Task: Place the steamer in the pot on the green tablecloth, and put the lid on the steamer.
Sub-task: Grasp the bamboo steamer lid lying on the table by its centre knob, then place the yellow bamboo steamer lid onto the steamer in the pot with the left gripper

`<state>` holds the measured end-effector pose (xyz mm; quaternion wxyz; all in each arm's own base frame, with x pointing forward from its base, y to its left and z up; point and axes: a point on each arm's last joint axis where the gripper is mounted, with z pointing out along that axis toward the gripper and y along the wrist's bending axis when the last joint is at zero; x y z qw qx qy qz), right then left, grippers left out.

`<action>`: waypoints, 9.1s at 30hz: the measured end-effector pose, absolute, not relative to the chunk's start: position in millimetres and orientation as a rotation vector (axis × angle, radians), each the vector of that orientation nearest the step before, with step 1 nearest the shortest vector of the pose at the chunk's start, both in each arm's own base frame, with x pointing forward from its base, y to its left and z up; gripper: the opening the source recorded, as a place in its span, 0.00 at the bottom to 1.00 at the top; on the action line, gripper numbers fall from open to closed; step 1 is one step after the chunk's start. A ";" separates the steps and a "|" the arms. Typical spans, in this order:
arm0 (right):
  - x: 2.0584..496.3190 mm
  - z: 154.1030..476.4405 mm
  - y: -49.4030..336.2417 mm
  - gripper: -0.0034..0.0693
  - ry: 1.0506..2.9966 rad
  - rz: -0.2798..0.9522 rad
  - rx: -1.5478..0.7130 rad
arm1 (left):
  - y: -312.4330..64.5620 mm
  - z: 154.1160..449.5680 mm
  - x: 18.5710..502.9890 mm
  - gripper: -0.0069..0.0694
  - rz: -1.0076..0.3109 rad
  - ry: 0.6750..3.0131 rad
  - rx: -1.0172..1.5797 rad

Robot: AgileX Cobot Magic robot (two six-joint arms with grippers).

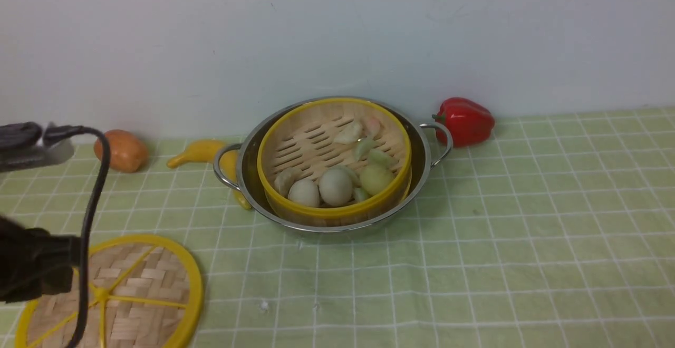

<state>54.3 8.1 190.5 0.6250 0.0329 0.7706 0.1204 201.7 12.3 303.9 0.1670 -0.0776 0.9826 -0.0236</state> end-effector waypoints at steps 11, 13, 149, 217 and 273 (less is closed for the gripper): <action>54.3 190.5 8.1 0.38 1.768 0.276 0.075 | 25.0 244.3 302.2 0.41 -0.004 3.065 -0.392; 54.3 190.5 8.1 0.38 1.768 0.276 0.075 | 27.0 234.1 307.8 0.41 0.025 3.090 -0.436; 54.3 190.5 8.1 0.38 1.768 0.276 0.076 | -168.1 276.4 438.3 0.25 0.018 2.379 1.184; 54.3 190.5 8.1 0.38 1.768 0.276 0.076 | -200.1 255.4 458.4 0.25 0.111 2.417 1.256; 54.3 190.5 8.1 0.38 1.768 0.278 0.077 | -200.7 232.3 471.5 0.25 0.100 2.406 1.235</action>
